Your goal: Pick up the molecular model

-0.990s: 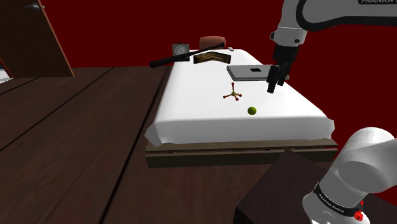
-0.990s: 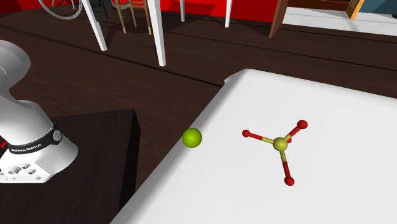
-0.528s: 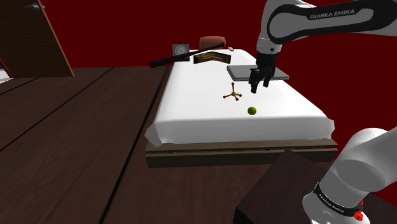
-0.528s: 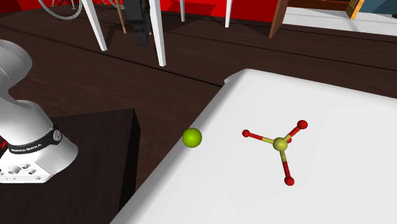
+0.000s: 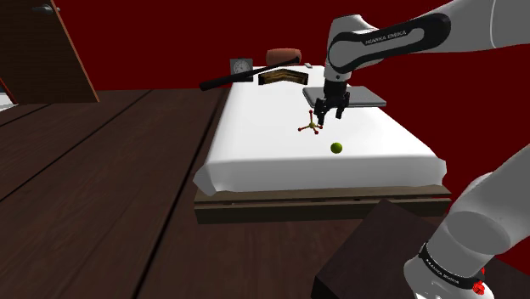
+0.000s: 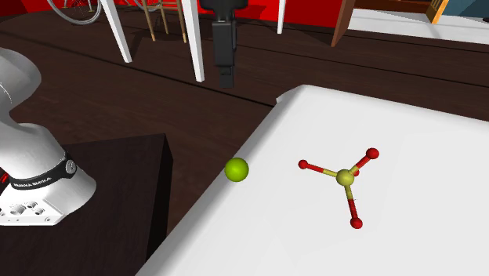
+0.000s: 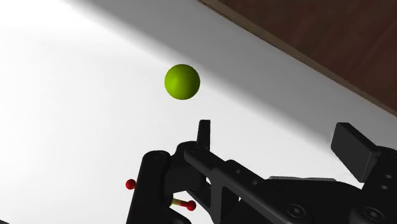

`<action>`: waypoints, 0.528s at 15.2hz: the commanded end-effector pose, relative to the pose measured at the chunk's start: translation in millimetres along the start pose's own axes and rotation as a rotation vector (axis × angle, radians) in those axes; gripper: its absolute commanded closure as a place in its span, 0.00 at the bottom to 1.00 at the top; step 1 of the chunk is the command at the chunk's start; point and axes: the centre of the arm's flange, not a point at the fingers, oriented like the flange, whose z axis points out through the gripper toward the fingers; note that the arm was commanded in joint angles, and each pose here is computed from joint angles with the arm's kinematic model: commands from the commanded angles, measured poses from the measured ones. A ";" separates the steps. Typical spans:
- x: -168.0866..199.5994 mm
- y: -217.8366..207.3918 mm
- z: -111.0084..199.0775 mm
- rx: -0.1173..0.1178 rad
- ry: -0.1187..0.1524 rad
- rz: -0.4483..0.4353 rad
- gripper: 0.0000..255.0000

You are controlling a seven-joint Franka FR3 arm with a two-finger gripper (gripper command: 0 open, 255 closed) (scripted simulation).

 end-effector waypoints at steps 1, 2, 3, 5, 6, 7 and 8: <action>21.2 10.3 10.8 -0.005 0.002 0.034 0.00; 32.0 14.6 16.8 -0.008 0.002 0.051 0.00; 42.6 19.0 22.9 -0.010 0.002 0.067 0.00; 63.8 28.5 34.9 -0.015 0.003 0.100 0.00; 74.2 33.5 40.9 -0.017 0.004 0.117 0.00; 84.6 38.7 46.8 -0.019 0.004 0.133 0.00; 94.8 44.0 52.8 -0.022 0.004 0.150 0.00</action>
